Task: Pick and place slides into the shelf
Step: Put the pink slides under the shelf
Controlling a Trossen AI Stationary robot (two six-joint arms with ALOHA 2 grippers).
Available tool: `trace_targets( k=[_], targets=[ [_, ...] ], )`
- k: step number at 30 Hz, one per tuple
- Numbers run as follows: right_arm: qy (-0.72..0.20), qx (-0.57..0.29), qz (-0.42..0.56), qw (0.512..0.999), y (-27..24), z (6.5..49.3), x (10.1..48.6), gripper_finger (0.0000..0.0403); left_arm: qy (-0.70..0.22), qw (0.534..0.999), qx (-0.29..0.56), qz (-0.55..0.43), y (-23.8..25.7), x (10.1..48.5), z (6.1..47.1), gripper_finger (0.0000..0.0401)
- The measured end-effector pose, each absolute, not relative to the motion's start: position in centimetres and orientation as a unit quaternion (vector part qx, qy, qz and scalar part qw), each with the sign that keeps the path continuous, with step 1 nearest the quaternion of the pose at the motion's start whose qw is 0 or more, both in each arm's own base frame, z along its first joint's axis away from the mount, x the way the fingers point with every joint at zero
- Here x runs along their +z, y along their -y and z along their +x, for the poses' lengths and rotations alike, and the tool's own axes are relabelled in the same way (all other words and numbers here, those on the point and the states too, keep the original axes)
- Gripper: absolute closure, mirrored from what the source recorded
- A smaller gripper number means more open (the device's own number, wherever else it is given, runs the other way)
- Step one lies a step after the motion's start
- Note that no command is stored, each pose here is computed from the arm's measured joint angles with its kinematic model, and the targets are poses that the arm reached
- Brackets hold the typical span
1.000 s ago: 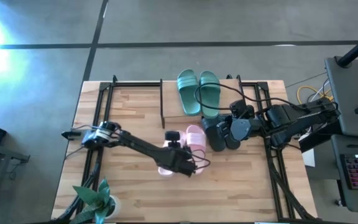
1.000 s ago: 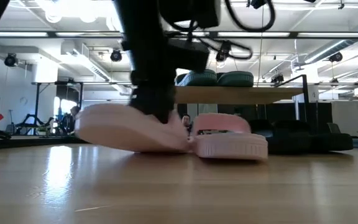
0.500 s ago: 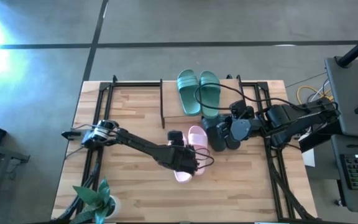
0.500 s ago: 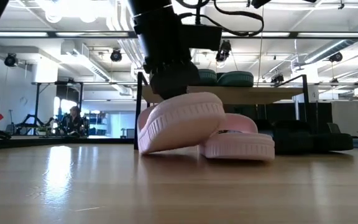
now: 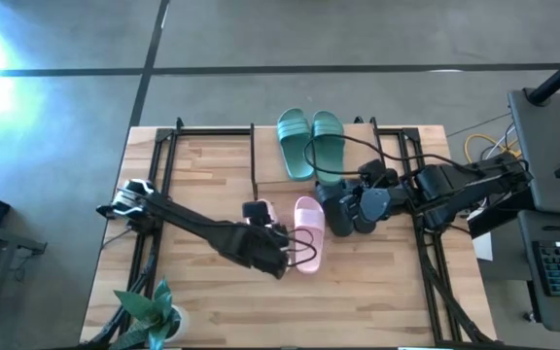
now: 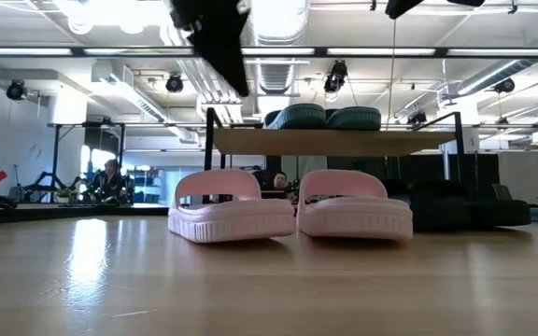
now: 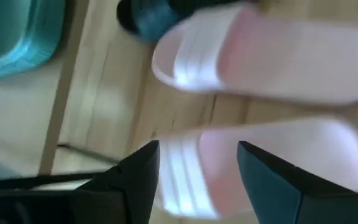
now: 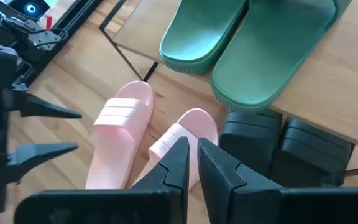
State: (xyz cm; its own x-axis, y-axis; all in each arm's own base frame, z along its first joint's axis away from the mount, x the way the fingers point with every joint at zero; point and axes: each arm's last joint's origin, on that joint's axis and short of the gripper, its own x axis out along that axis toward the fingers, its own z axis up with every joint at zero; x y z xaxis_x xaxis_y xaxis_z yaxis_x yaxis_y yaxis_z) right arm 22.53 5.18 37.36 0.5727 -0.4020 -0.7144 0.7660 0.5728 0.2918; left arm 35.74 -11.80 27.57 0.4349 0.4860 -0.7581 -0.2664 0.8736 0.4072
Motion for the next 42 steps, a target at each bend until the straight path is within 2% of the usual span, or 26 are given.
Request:
trace_targets(
  k=[2,5,8,13,16,23,30,37,42],
  targets=[
    [-0.304,-0.351,0.301,0.833,-5.2,22.6,37.2,0.0376,-0.471,0.85,0.222,0.083,11.8,28.0,35.5,0.02],
    [-0.329,-0.337,0.308,0.827,-5.3,22.6,36.9,0.0376,-0.494,0.828,0.265,0.005,11.8,28.1,33.0,0.0205],
    [-0.358,-0.317,0.322,0.817,-5.7,22.5,36.3,0.0376,-0.477,0.819,0.311,-0.07,12.5,27.6,29.7,0.0231],
    [-0.375,-0.323,0.318,0.808,-6.0,22.5,34.9,0.0376,-0.451,0.801,0.311,-0.239,12.1,23.8,26.6,0.0331],
    [-0.382,-0.332,0.316,0.802,-6.0,22.5,34.1,0.0376,-0.417,0.815,0.275,-0.294,12.0,21.9,26.1,0.0388],
    [-0.388,-0.346,0.327,0.789,-6.3,22.5,32.7,0.0376,-0.422,0.802,0.3,-0.298,9.5,17.8,25.7,0.0386],
    [-0.394,-0.343,0.326,0.788,-7.1,22.6,32.4,0.0376,-0.42,0.824,0.282,-0.254,7.5,15.6,28.0,0.0386],
    [-0.399,-0.343,0.32,0.788,-7.6,23.0,31.9,0.0376,-0.391,0.85,0.245,-0.255,5.5,15.2,31.4,0.0386],
    [-0.401,-0.345,0.323,0.785,-7.8,23.1,31.8,0.0376,-0.432,0.844,0.248,-0.201,4.9,15.7,31.6,0.0386]
  ],
)
